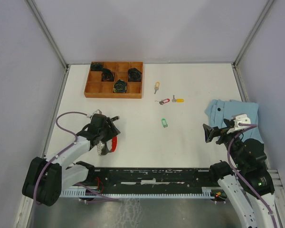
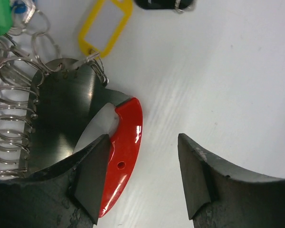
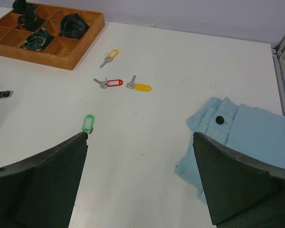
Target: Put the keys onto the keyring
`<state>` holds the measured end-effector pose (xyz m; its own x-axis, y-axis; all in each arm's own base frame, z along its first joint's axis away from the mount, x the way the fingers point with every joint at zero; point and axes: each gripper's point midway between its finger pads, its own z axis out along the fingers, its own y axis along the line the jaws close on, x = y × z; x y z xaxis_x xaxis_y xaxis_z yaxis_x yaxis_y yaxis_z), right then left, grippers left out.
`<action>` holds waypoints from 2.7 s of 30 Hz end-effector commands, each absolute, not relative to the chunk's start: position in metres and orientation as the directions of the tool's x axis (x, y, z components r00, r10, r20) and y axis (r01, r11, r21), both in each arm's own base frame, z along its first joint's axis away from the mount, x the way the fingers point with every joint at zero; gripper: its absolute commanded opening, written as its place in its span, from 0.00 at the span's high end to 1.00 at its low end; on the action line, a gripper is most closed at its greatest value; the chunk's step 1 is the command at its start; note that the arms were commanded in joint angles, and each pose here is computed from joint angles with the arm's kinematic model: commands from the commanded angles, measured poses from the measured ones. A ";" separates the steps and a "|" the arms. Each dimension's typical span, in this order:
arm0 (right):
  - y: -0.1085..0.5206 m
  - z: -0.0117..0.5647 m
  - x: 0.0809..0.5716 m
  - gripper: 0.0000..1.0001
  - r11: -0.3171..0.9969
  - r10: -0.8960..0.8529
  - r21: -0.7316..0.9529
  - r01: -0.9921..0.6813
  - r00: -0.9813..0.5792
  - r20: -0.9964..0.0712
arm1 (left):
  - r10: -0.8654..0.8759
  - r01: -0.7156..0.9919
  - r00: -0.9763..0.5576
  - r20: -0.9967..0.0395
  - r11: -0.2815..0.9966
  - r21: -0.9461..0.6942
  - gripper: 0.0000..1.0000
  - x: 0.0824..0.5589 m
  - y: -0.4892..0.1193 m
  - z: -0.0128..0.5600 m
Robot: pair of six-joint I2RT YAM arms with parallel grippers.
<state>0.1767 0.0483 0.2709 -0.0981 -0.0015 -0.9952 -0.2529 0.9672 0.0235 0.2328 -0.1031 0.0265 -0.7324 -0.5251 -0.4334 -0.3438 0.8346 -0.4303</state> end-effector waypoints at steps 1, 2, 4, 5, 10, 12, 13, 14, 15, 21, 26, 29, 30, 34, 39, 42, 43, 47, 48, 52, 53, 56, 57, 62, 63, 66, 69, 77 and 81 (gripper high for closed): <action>0.050 0.285 0.178 0.00 0.965 0.026 0.036 -0.258 -0.042 -0.999 | -0.548 -0.340 -0.754 -0.362 0.797 -0.499 0.36 0.229 -0.136 0.022; 0.050 0.285 0.178 0.00 0.966 0.026 0.036 -0.257 -0.043 -0.999 | -0.538 -0.325 -0.762 -0.361 0.799 -0.506 0.38 0.229 -0.143 0.022; 0.050 0.283 0.179 0.00 0.966 0.028 0.039 -0.256 -0.047 -0.998 | -0.516 -0.294 -0.777 -0.361 0.804 -0.517 0.41 0.230 -0.157 0.023; 0.050 0.283 0.179 0.00 0.966 0.028 0.039 -0.257 -0.050 -0.998 | -0.502 -0.277 -0.786 -0.361 0.808 -0.521 0.42 0.231 -0.165 0.024; 0.049 0.283 0.180 0.00 0.967 0.030 0.042 -0.250 -0.049 -0.998 | -0.402 -0.173 -0.842 -0.360 0.833 -0.525 0.43 0.233 -0.217 0.021; 0.049 0.283 0.180 0.00 0.968 0.031 0.043 -0.248 -0.050 -0.998 | -0.353 -0.122 -0.862 -0.365 0.842 -0.525 0.43 0.235 -0.242 0.020; 0.049 0.282 0.180 0.00 0.968 0.031 0.043 -0.245 -0.052 -0.998 | -0.327 -0.094 -0.870 -0.370 0.845 -0.527 0.43 0.237 -0.256 0.021; 0.048 0.281 0.180 0.00 0.970 0.031 0.043 -0.241 -0.054 -0.998 | -0.295 -0.056 -0.878 -0.376 0.845 -0.532 0.44 0.239 -0.274 0.024; 0.047 0.281 0.181 0.00 0.971 0.033 0.046 -0.236 -0.059 -0.998 | -0.251 -0.009 -0.890 -0.381 0.844 -0.536 0.44 0.243 -0.299 0.025; 0.045 0.279 0.182 0.00 0.974 0.036 0.050 -0.221 -0.066 -0.997 | -0.127 0.118 -0.915 -0.384 0.824 -0.554 0.44 0.253 -0.369 0.025; 0.045 0.278 0.183 0.00 0.974 0.036 0.051 -0.219 -0.073 -0.997 | -0.106 0.164 -0.893 -0.437 0.828 -0.536 0.41 0.264 -0.374 0.041; 0.046 0.278 0.183 0.00 0.974 0.034 0.050 -0.222 -0.074 -0.997 | -0.084 0.196 -0.876 -0.475 0.838 -0.509 0.40 0.265 -0.366 0.054; 0.046 0.277 0.183 0.00 0.974 0.032 0.048 -0.222 -0.075 -0.997 | -0.071 0.214 -0.869 -0.490 0.839 -0.500 0.39 0.264 -0.363 0.059; 0.047 0.277 0.183 0.00 0.973 0.026 0.045 -0.227 -0.085 -0.996 | -0.034 0.262 -0.842 -0.538 0.846 -0.464 0.38 0.258 -0.347 0.080; 0.062 0.274 0.185 0.00 0.953 0.010 0.050 -0.300 -0.136 -0.991 | 0.002 0.305 -0.828 -0.561 0.841 -0.447 0.36 0.243 -0.328 0.093; 0.080 0.269 0.187 0.00 0.920 -0.014 0.070 -0.385 -0.210 -0.978 | 0.019 0.317 -0.833 -0.553 0.835 -0.449 0.35 0.233 -0.320 0.090; 0.086 0.267 0.188 0.00 0.911 -0.019 0.081 -0.404 -0.237 -0.971 | 0.024 0.318 -0.836 -0.548 0.835 -0.449 0.35 0.229 -0.318 0.087; 0.107 0.258 0.194 0.01 0.873 -0.020 0.157 -0.462 -0.355 -0.934 | 0.054 0.324 -0.856 -0.515 0.832 -0.450 0.36 0.215 -0.310 0.074; 0.112 0.254 0.197 0.03 0.863 -0.021 0.180 -0.472 -0.389 -0.921 | 0.064 0.330 -0.858 -0.509 0.829 -0.452 0.36 0.211 -0.310 0.072; 0.137 0.231 0.203 0.08 0.805 -0.038 0.282 -0.522 -0.519 -0.854 | 0.107 0.371 -0.857 -0.504 0.806 -0.461 0.39 0.195 -0.317 0.069; 0.143 0.225 0.205 0.09 0.791 -0.037 0.310 -0.528 -0.546 -0.837 | 0.110 0.378 -0.857 -0.504 0.799 -0.468 0.41 0.193 -0.320 0.068; 0.156 0.207 0.210 0.11 0.762 -0.019 0.377 -0.526 -0.601 -0.799 | 0.120 0.396 -0.858 -0.499 0.775 -0.493 0.49 0.188 -0.328 0.066; 0.159 0.202 0.212 0.11 0.758 -0.015 0.390 -0.523 -0.611 -0.791 | 0.123 0.401 -0.858 -0.499 0.767 -0.500 0.52 0.187 -0.330 0.065; 0.171 0.179 0.217 0.14 0.746 -0.040 0.412 -0.523 -0.653 -0.756 | 0.143 0.418 -0.863 -0.485 0.742 -0.524 0.60 0.182 -0.339 0.056; 0.173 0.175 0.217 0.15 0.744 -0.046 0.414 -0.524 -0.659 -0.751 | 0.149 0.419 -0.866 -0.478 0.738 -0.529 0.61 0.181 -0.339 0.053; 0.181 0.165 0.218 0.16 0.733 -0.068 0.422 -0.533 -0.675 -0.735 | 0.164 0.412 -0.874 -0.457 0.750 -0.518 0.64 0.176 -0.334 0.040; 0.192 0.156 0.218 0.16 0.718 -0.091 0.430 -0.548 -0.686 -0.722 | 0.170 0.403 -0.880 -0.443 0.762 -0.507 0.65 0.172 -0.328 0.030; 0.222 0.138 0.218 0.16 0.679 -0.167 0.428 -0.597 -0.693 -0.701 | 0.156 0.359 -0.886 -0.436 0.825 -0.436 0.62 0.169 -0.299 0.016; 0.236 0.130 0.215 0.17 0.650 -0.234 0.413 -0.638 -0.685 -0.690 | 0.125 0.324 -0.877 -0.463 0.867 -0.379 0.61 0.175 -0.278 0.016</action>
<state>0.2049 0.2171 0.1184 -0.7440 -0.2083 -0.6349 -0.5700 0.6938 0.4402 0.1702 -0.3066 0.0221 -0.8901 0.1343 -0.4354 0.3525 0.8085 -0.4712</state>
